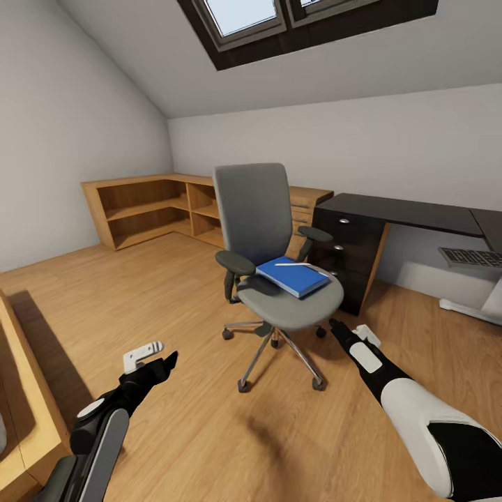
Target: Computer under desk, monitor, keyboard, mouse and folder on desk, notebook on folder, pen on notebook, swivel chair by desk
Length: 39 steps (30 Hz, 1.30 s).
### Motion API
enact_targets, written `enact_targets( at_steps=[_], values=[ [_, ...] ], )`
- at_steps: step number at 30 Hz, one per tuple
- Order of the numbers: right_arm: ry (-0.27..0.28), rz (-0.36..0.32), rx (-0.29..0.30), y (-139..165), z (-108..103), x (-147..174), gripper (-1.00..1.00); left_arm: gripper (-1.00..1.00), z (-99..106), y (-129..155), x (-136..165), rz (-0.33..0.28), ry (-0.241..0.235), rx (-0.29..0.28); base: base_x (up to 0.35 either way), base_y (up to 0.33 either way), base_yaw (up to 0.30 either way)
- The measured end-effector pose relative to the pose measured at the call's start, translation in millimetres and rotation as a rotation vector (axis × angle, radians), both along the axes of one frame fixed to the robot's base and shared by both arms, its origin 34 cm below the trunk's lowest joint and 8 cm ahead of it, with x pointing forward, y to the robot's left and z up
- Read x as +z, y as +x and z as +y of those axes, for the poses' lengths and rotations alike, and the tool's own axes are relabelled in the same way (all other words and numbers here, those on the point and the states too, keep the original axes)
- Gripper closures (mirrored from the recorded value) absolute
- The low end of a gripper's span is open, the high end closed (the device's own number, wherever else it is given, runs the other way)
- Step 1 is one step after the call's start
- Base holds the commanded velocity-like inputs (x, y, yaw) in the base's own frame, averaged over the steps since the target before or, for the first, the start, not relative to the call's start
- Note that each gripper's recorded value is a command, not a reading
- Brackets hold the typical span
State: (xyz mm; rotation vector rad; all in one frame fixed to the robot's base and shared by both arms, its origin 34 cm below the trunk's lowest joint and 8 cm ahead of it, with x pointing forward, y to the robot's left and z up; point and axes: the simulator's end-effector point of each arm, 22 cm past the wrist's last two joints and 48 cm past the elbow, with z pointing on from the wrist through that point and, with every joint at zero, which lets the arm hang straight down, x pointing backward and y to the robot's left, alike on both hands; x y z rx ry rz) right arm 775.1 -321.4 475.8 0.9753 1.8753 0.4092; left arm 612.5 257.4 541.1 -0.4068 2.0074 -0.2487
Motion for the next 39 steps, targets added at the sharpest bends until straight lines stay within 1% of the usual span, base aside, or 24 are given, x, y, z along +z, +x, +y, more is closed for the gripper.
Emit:
enact_targets(
  at_steps=[7,23,32,39],
  values=[
    [0.000,0.002,0.000,-0.3,0.0,-0.9,-1.00,-1.00,-3.9,0.2,0.0,0.000,0.001,-0.009,0.000,0.000,0.074],
    [0.000,0.011,-0.001,-0.7,-0.2,-6.5,-1.00,-1.00,-8.1,0.5,-4.2,0.008,0.003,-0.018,0.000,0.000,0.214],
    [-0.001,0.009,-0.001,-0.2,-0.9,-6.0,-1.00,-1.00,-9.8,0.5,-4.7,0.009,0.005,-0.022,0.002,0.000,0.035],
    [0.000,0.006,0.000,0.1,-0.3,-5.0,-1.00,-1.00,-10.2,0.4,-4.3,0.008,0.004,-0.023,0.166,0.000,0.002]
  ],
)
